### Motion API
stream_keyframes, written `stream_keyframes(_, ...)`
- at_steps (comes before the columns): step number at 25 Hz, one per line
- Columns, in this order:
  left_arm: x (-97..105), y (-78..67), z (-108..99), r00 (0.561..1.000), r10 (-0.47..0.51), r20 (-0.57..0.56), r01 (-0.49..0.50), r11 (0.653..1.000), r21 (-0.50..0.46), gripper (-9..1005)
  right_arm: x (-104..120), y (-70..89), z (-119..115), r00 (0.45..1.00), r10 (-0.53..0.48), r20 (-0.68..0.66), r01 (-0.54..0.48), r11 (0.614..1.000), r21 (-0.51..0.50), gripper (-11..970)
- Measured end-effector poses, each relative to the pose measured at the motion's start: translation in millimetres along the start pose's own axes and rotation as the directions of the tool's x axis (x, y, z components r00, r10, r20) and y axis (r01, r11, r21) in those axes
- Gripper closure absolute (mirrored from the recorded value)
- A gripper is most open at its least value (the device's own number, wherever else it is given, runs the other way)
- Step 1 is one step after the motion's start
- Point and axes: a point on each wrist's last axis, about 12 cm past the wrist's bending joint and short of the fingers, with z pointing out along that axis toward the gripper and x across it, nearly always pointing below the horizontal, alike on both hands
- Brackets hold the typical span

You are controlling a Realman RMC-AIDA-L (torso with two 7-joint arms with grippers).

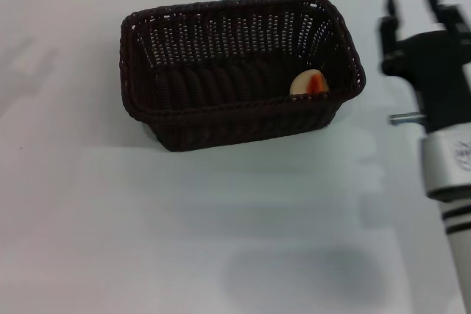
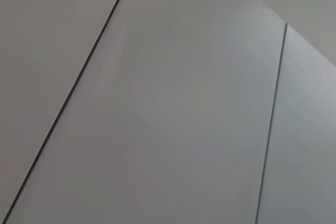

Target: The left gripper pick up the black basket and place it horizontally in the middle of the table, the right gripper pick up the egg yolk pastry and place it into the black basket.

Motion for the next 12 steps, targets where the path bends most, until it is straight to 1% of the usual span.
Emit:
stream_keyframes(1, 0.1, 0.1, -0.2, 1.0, -0.001, 0.0, 0.001, 1.0, -0.001, 394, 0.0, 0.0, 0.0, 1.0, 0.0, 0.0, 0.0, 1.0, 0.0, 501)
stream_keyframes(4, 0.5, 0.3, -1.1, 1.0, -0.002, -0.001, 0.002, 1.0, -0.003, 394, -4.8, -14.4, -12.0, 0.999, 0.001, 0.046, -0.006, 0.994, 0.109, 501)
stream_keyframes(5, 1.3, 0.7, -3.1, 1.0, -0.002, -0.005, 0.002, 1.0, -0.009, 394, -6.7, -22.2, -18.3, 0.998, -0.003, 0.063, -0.008, 0.986, 0.165, 501)
stream_keyframes(6, 1.3, 0.7, -3.1, 1.0, -0.002, -0.005, 0.002, 1.0, -0.009, 394, -6.7, -22.2, -18.3, 0.998, -0.003, 0.063, -0.008, 0.986, 0.165, 501)
stream_keyframes(7, 1.8, 0.9, -3.9, 1.0, -0.002, -0.007, 0.002, 1.0, -0.011, 394, -7.8, -30.6, -24.4, 0.997, -0.009, 0.076, -0.009, 0.974, 0.227, 501)
stream_keyframes(8, 3.2, 1.4, -5.4, 1.0, -0.004, -0.011, 0.004, 1.0, -0.016, 394, -7.8, -30.6, -24.4, 0.997, -0.009, 0.076, -0.009, 0.974, 0.227, 501)
stream_keyframes(10, 10.7, 3.8, -10.5, 1.0, -0.023, -0.017, 0.022, 0.999, -0.035, 394, -7.2, -42.6, -33.9, 0.996, -0.025, 0.084, -0.003, 0.95, 0.312, 501)
stream_keyframes(12, 18.5, 5.5, -15.3, 0.999, -0.033, -0.02, 0.032, 0.998, -0.05, 394, -5.9, -49.1, -39.1, 0.995, -0.041, 0.087, 0.008, 0.936, 0.352, 501)
